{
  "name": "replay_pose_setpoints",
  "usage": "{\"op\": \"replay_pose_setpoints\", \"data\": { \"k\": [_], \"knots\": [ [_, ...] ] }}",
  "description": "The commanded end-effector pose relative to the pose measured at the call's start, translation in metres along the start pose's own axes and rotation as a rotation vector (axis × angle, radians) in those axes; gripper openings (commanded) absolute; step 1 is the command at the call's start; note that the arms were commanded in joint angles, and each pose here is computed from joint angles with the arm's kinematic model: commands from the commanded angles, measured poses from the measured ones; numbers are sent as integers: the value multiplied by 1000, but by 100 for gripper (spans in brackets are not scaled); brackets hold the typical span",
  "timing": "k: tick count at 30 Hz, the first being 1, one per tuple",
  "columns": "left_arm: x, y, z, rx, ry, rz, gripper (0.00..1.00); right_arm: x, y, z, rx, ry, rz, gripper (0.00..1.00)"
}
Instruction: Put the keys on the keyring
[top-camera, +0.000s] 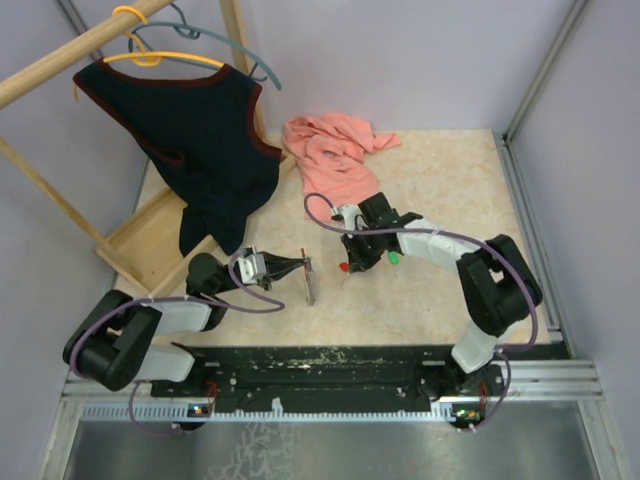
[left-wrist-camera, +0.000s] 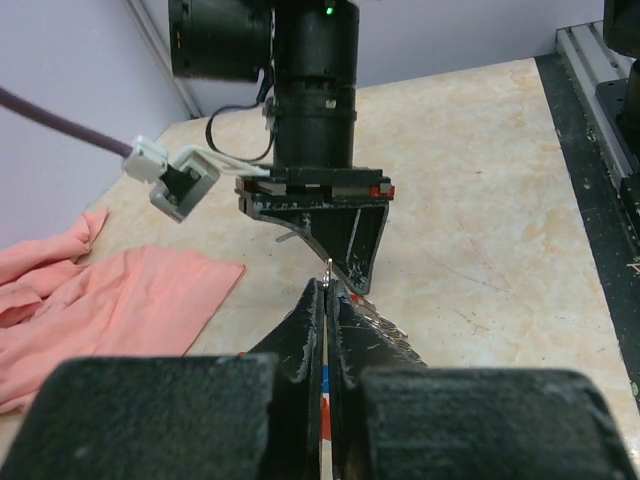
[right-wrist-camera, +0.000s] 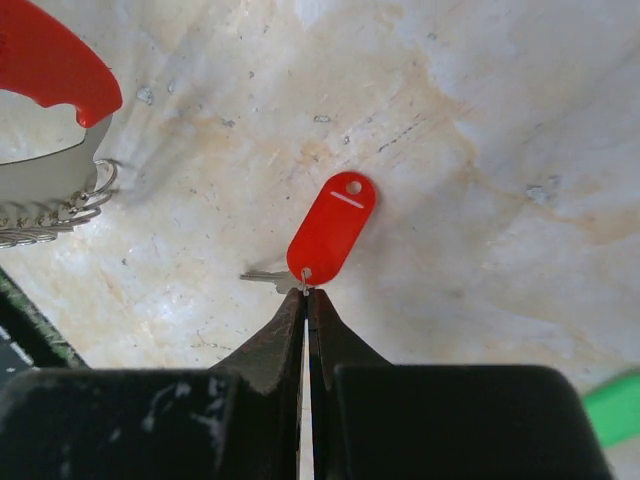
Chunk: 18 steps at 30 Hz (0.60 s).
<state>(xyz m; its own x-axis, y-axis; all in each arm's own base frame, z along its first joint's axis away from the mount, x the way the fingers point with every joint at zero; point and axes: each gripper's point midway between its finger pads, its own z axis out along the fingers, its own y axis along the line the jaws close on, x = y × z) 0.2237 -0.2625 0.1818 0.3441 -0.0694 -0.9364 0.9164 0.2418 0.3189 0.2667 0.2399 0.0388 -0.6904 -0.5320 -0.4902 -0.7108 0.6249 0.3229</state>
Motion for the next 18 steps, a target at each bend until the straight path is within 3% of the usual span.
{"op": "replay_pose_setpoints", "data": {
  "k": [1, 3, 8, 18],
  "knots": [
    [-14, 7, 2, -20, -40, 54, 0, -50, 7, -40, 182, -184, -186, 0],
    [-15, 6, 1, -16, -44, 59, 0, -62, 17, -54, 200, -284, -314, 0],
    [-15, 2, 2, 11, -54, 59, 0, -80, 73, -95, 55, -654, -650, 0],
    [-17, -8, 4, 71, -73, 58, 0, -80, 106, -118, -20, -806, -906, 0]
  ]
}}
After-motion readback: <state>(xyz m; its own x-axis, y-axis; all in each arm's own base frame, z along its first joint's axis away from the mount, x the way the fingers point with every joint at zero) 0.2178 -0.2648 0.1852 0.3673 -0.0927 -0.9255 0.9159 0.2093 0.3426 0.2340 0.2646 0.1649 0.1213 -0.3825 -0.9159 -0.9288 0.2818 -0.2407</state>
